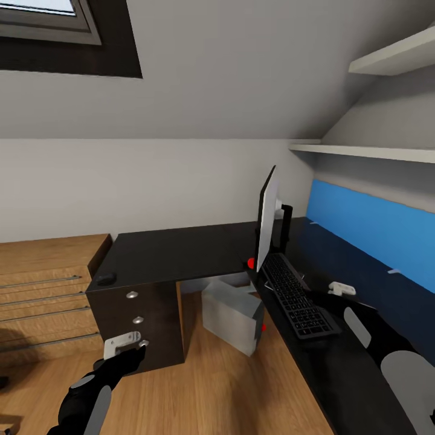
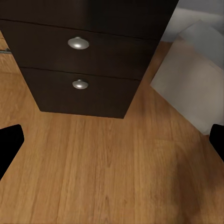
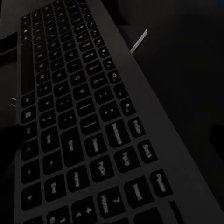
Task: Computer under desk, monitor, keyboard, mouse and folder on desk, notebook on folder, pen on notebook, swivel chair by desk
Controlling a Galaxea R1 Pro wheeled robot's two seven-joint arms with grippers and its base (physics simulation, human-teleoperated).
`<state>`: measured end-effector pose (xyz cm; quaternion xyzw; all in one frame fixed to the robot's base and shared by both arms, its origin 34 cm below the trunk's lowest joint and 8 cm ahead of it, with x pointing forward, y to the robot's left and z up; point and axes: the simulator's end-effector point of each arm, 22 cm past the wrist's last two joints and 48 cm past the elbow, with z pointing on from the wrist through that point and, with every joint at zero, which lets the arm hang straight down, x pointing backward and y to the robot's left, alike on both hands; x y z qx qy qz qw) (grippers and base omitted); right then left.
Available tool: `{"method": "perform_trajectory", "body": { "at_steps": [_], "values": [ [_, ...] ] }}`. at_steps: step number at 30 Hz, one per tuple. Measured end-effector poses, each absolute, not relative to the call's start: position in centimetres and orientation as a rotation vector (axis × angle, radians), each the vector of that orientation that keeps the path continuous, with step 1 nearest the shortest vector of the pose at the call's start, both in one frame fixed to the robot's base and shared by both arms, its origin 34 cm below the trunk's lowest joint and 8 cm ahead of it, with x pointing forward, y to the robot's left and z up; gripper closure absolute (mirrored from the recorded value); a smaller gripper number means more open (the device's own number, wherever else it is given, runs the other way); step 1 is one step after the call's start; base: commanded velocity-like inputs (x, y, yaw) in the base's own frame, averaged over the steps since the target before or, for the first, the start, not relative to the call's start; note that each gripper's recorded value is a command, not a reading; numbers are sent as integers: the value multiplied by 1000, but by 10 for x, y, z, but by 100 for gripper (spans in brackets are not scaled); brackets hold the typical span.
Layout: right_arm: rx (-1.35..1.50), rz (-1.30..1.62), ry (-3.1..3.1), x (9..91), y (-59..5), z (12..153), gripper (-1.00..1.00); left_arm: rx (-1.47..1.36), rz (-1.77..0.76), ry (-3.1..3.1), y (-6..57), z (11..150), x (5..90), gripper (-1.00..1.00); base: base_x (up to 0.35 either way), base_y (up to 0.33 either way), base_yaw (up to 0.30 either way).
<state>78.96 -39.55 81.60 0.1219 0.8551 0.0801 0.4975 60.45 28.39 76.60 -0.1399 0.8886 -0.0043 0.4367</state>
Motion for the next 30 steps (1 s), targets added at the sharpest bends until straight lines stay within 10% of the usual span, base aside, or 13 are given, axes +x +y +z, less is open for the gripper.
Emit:
{"method": "perform_trajectory", "body": {
  "at_steps": [30],
  "values": [
    [286,202,2060,791,-392,821,-100,-348,-8,2207,285,767,605,-100,118,29,0]
  ]
}}
